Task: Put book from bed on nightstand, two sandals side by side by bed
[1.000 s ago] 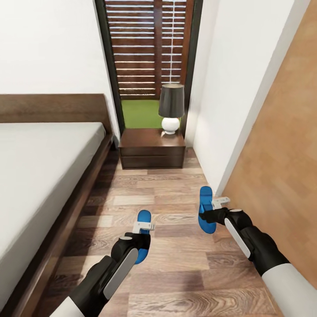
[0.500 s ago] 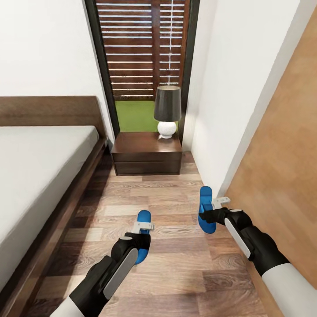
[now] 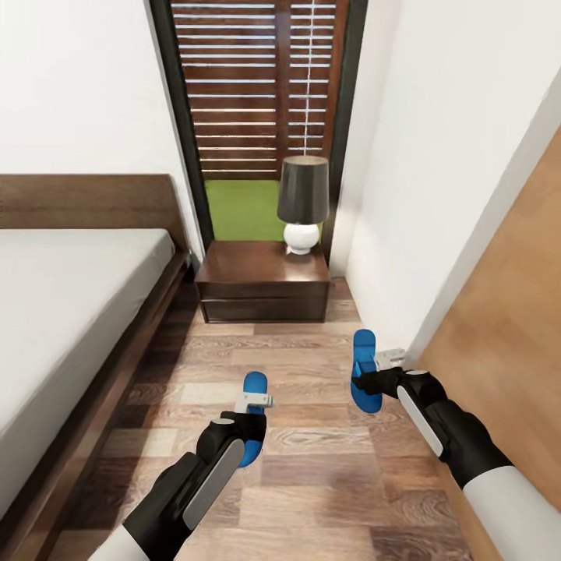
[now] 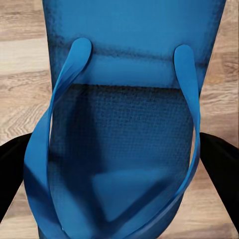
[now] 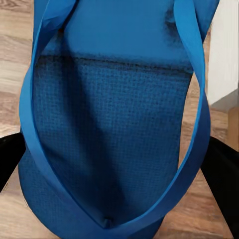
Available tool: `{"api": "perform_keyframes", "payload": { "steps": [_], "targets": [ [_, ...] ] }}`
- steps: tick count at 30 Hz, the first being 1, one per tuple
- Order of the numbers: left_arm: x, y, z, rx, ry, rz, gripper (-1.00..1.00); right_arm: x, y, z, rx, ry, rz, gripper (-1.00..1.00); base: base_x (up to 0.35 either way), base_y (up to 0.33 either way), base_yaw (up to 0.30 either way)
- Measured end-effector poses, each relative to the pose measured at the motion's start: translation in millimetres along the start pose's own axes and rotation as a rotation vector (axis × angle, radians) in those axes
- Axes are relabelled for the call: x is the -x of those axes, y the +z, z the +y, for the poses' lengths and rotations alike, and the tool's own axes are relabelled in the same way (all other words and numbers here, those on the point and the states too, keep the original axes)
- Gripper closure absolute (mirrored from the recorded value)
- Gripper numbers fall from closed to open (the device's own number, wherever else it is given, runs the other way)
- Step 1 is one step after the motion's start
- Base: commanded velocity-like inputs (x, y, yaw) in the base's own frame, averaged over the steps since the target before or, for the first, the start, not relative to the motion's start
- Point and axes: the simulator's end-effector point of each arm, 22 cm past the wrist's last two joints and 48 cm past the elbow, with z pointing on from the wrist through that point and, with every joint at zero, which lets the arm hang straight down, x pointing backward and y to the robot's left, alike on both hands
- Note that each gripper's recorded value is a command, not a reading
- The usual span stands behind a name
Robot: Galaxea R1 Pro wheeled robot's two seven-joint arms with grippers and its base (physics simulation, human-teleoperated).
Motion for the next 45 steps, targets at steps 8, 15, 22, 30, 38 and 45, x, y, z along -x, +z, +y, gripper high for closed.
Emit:
{"api": "perform_keyframes", "payload": {
  "steps": [8, 15, 22, 30, 38, 45],
  "targets": [
    [-0.1, 0.0, 0.0, 0.000, 0.000, 0.000, 1.00, 0.0, 0.0, -0.3, -0.001, -0.001, 0.000, 1.00, 0.337, -0.077, 0.260],
    [-0.3, 0.0, -0.2, -0.001, 0.000, 0.000, 1.00, 0.0, 0.0, -0.1, -0.001, -0.001, 0.000, 1.00, 0.330, -0.145, 0.270],
    [-0.2, 0.0, -0.3, -0.001, 0.001, 0.000, 1.00, 0.0, 0.1, 0.0, -0.001, -0.001, 0.000, 1.00, 0.322, -0.173, 0.270],
    [-0.2, 0.0, -0.4, -0.001, 0.001, 0.000, 1.00, 0.0, 0.0, -0.6, -0.002, -0.001, 0.000, 1.00, 0.318, -0.184, 0.271],
    [-0.5, 0.1, -0.1, -0.001, 0.000, 0.001, 1.00, -0.6, 0.2, -0.4, -0.002, 0.000, 0.002, 1.00, 0.317, -0.185, 0.270],
    [-0.3, -0.3, -4.1, 0.000, 0.021, -0.011, 1.00, -2.2, 1.0, -1.7, 0.000, 0.009, 0.006, 1.00, 0.187, -0.109, 0.147]
  ]
}}
